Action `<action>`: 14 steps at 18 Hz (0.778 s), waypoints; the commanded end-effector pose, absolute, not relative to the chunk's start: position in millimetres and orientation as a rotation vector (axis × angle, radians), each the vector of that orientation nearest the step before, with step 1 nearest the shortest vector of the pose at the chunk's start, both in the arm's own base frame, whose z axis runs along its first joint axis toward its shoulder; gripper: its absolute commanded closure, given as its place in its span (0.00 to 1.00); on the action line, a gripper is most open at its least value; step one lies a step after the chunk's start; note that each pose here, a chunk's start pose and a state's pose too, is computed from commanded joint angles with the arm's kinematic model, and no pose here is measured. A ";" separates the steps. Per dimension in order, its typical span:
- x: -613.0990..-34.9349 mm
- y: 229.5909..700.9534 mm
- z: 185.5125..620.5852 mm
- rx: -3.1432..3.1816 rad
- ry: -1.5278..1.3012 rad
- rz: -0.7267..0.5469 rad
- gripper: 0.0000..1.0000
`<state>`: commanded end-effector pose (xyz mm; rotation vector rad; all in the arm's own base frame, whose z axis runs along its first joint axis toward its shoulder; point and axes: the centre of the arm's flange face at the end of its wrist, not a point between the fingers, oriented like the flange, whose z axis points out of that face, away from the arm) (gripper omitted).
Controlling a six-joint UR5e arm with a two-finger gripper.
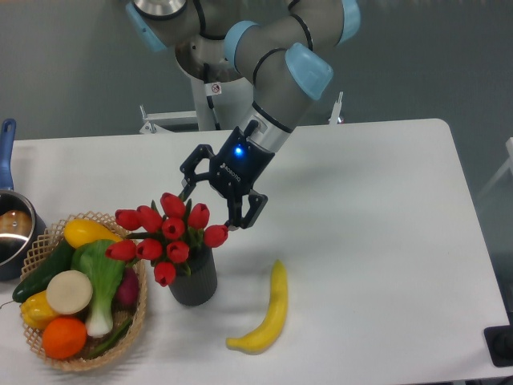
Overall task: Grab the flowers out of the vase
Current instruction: 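Lower the gripper around the tulip stems and close it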
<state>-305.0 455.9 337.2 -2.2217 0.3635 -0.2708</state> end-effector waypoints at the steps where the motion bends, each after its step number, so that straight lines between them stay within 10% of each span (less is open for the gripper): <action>1: -303.5 457.7 337.1 -2.221 0.370 -0.272 0.00; 14: -297.8 481.5 330.1 -2.214 0.428 -0.288 0.00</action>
